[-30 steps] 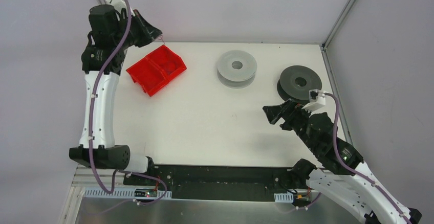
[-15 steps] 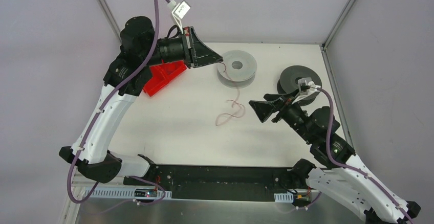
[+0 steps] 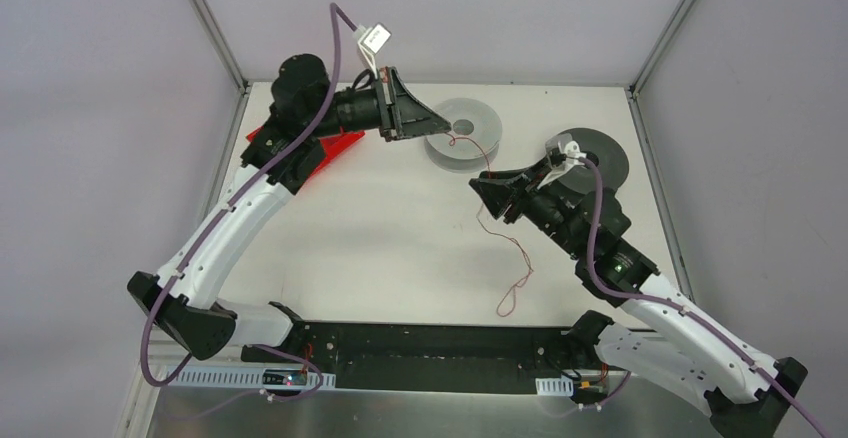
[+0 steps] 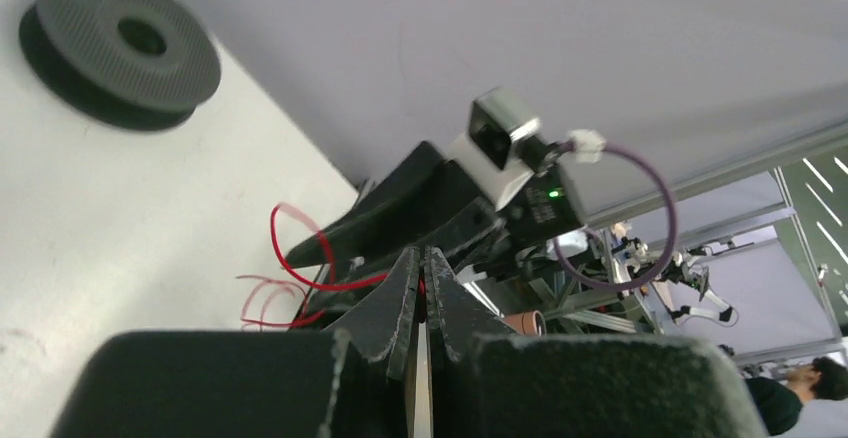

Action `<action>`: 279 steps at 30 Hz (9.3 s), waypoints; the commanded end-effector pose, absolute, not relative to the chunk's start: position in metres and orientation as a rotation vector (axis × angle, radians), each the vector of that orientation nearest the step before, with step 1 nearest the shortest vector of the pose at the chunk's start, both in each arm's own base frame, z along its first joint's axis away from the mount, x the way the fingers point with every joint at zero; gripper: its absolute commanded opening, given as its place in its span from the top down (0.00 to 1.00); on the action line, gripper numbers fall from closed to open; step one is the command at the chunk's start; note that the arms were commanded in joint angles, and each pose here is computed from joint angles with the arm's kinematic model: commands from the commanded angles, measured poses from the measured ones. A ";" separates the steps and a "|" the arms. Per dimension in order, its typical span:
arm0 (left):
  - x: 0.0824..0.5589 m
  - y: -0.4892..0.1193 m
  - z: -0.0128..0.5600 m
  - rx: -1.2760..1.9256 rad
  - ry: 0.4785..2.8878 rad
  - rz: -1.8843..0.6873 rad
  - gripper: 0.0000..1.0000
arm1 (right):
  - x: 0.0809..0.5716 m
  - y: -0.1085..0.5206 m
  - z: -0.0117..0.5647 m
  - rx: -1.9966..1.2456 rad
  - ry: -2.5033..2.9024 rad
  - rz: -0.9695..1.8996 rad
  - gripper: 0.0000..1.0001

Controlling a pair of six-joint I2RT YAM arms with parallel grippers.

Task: Wrap the cables
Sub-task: Pick up the cable from the storage box, then pick up the cable reel from the center of the board, then place the cable reel at the center of the board, then wrap the cable around the cable reel.

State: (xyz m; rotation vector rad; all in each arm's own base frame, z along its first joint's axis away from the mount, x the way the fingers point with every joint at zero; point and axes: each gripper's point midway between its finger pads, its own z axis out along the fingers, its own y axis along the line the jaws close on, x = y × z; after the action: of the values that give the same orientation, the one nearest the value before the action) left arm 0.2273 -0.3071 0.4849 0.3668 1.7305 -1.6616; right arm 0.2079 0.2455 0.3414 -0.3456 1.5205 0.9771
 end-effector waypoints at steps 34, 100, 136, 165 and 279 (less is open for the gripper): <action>0.422 -0.327 0.155 1.352 1.723 -0.036 0.36 | 0.200 0.092 0.276 0.295 1.743 0.509 1.00; 0.263 -0.257 0.217 0.716 2.102 -0.497 1.00 | 0.172 0.162 0.264 0.032 1.884 0.846 1.00; 0.219 -0.266 0.304 0.812 1.886 -0.767 0.45 | 0.158 0.222 0.310 -0.583 1.521 0.953 0.99; 0.156 -0.291 0.295 1.194 1.644 -1.089 0.51 | 0.119 0.274 0.331 -1.094 1.154 1.096 0.99; 0.223 -0.224 0.242 0.826 2.002 -0.506 0.65 | 0.251 0.288 0.239 -1.201 1.495 0.562 1.00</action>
State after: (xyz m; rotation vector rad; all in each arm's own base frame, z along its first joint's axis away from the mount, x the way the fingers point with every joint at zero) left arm 0.2189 -0.2302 0.2331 0.8736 2.0080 -0.5274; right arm 0.2499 0.2816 0.2138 -1.2046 1.5675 0.5611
